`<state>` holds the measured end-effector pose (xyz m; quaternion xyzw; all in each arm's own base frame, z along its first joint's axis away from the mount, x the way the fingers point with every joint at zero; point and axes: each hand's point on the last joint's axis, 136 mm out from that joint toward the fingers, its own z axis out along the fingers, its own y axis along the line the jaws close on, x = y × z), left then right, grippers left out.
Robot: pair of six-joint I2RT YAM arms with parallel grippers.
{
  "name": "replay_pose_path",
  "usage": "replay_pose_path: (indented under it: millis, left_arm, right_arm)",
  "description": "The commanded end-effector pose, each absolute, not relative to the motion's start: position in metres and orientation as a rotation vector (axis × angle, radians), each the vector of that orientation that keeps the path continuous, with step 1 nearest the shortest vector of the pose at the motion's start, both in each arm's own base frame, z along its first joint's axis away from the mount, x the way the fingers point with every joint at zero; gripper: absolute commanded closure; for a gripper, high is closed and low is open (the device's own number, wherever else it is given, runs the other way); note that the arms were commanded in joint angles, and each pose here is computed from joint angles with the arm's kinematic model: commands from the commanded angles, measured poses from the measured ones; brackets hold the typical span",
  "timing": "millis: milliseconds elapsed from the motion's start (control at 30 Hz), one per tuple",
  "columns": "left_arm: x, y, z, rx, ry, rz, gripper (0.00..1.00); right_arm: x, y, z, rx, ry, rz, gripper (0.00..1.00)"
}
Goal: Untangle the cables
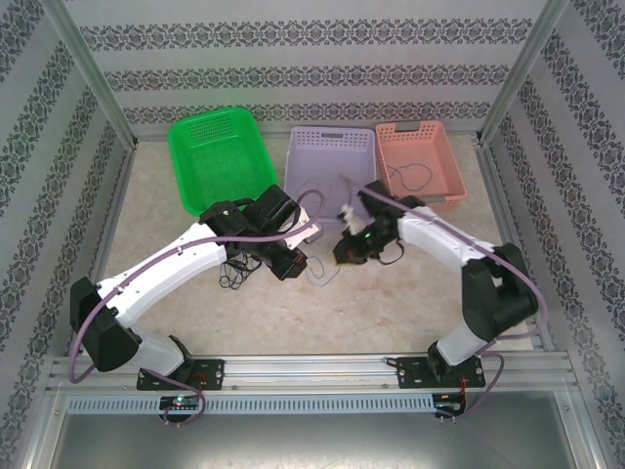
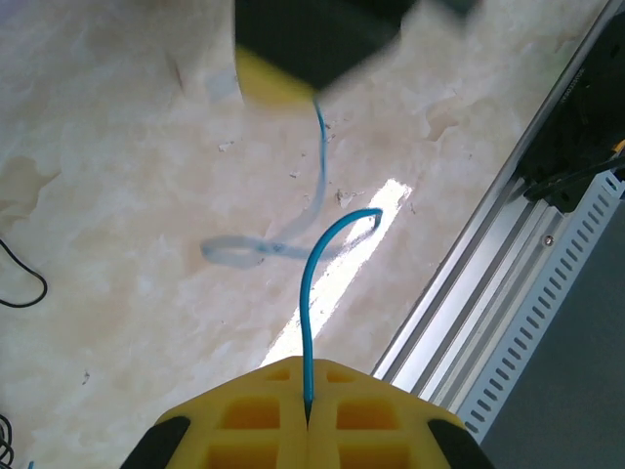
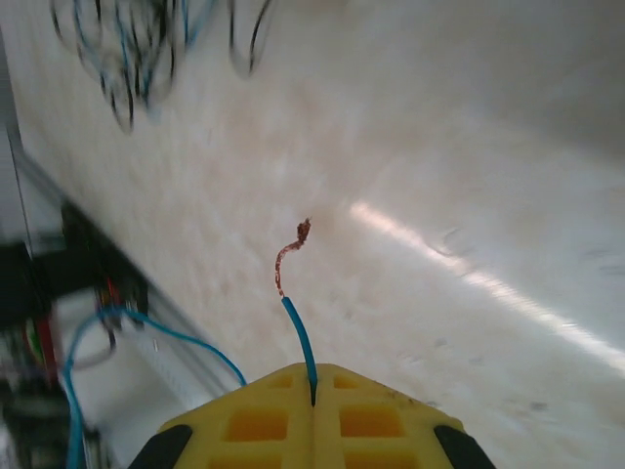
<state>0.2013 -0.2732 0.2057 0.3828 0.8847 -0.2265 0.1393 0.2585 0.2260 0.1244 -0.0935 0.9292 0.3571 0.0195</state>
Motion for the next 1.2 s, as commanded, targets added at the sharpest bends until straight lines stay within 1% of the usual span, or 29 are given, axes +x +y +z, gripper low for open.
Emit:
replay_pose_path:
  millis: [0,133,300,433,567,700,800,1000,1167]
  left_arm:
    - [0.185,-0.274,0.205,1.145,2.56,-0.681,1.0]
    - [0.181,-0.283,0.197,1.153,2.562,-0.699,1.0]
    - [0.182,-0.3,0.187,1.148,2.567,-0.68,1.0]
    - [0.183,-0.316,0.174,1.129,2.572,-0.674,1.0]
    - [0.179,-0.338,0.17,1.14,2.539,-0.685,1.0]
    - [0.173,-0.352,0.168,1.16,2.508,-0.652,1.0]
    - [0.182,-0.353,0.176,1.098,2.481,-0.603,1.0]
    - [0.206,-0.349,0.217,0.972,2.366,-0.536,1.0]
    - [0.207,-0.353,0.226,0.997,2.33,-0.549,1.0]
  right_arm:
    - [0.313,0.182,0.179,-0.003,2.678,0.98,1.0]
    - [0.354,0.144,0.232,0.148,2.509,0.906,1.0]
    - [0.404,0.105,0.311,0.28,2.276,0.852,1.0]
    - [0.43,0.094,0.371,0.325,2.079,0.909,1.0]
    - [0.443,0.09,0.408,0.369,1.95,0.942,1.0]
    - [0.448,0.09,0.43,0.38,1.885,0.973,1.0]
    - [0.445,0.101,0.438,0.327,1.883,1.002,1.0]
    - [0.411,0.135,0.452,0.111,1.893,0.961,1.0]
    - [0.394,0.125,0.456,0.128,1.866,0.872,1.0]
